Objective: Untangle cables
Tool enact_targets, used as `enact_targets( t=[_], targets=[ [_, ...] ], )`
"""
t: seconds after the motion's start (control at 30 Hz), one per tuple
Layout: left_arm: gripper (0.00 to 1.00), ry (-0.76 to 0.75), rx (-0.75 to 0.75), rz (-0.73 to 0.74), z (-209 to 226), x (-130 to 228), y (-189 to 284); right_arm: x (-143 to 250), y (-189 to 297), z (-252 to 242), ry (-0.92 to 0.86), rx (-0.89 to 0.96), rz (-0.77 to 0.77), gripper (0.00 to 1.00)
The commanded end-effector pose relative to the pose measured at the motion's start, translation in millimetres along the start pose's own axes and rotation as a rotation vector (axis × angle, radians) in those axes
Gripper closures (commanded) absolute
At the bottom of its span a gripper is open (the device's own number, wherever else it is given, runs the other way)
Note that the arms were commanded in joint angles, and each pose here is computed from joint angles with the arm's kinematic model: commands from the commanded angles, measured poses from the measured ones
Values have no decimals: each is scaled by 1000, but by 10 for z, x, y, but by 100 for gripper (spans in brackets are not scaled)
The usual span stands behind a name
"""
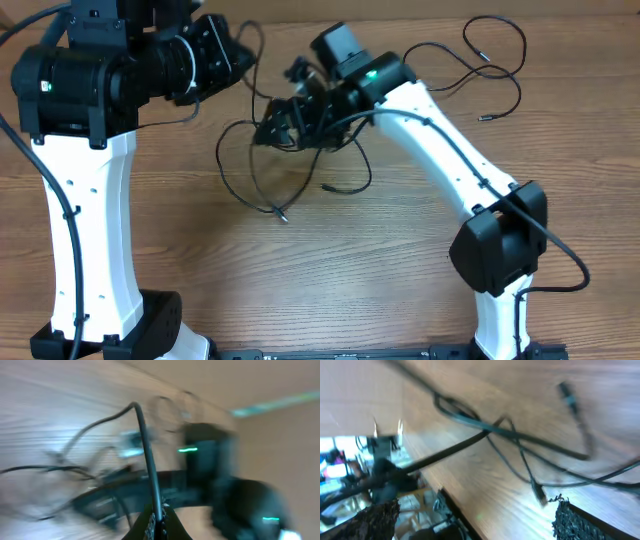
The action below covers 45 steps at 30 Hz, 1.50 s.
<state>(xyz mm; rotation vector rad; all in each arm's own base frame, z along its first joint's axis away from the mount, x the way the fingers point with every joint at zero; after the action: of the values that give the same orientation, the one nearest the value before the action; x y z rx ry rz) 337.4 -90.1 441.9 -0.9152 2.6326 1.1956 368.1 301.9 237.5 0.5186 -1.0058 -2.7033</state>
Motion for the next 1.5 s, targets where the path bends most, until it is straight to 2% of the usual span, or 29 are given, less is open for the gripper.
enact_targets(
  t=[0.0, 0.2, 0.43, 0.6, 0.77, 0.93, 1.07, 1.27, 1.37, 1.47],
  targets=[
    [96, -43, -163, -107, 177, -101, 34, -130, 371, -206, -47, -45, -71, 0],
    [96, -43, -153, -94, 162, -81, 26, -191, 571, -334, -73, -99, -105, 0],
    [96, -63, 104, 86, -160, 135, 0, -155, 400, -146, -27, -115, -75, 0],
    [96, -119, 186, 140, -381, 291, -51, -125, 204, 68, 38, -121, -57, 0],
    [96, -150, 239, 140, -528, 336, -62, -85, 90, 12, 28, 20, -56, 0],
    [96, -170, 454, 149, -804, 277, 129, -9, 52, -92, 1, 147, -37, 0],
    [96, -206, 553, 109, -967, 267, 346, 13, 108, -329, -93, 359, -66, 0],
    [96, -182, 489, -32, -820, 182, 663, 26, 354, -691, -164, 574, -97, 0],
    [96, -98, 341, -180, -508, 24, 857, 47, 565, -927, -224, 654, -105, 0],
    [96, 30, 122, -341, -67, -117, 1060, 81, 783, -1150, -290, 708, -110, 0]
  ],
)
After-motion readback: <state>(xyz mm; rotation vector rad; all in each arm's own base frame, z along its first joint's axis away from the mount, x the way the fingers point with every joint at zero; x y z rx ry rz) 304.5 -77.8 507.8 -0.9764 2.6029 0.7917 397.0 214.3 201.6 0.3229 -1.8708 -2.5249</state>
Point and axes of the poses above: each gripper's point midway between its finger pads, its own y axis back along the fingers, its own z axis along the line the jaws close on, x = y × z, the point moved 6 cm from there along y, back along the fingers, and after that the axes turned 7 degrees about y, right-handed, at the moved point
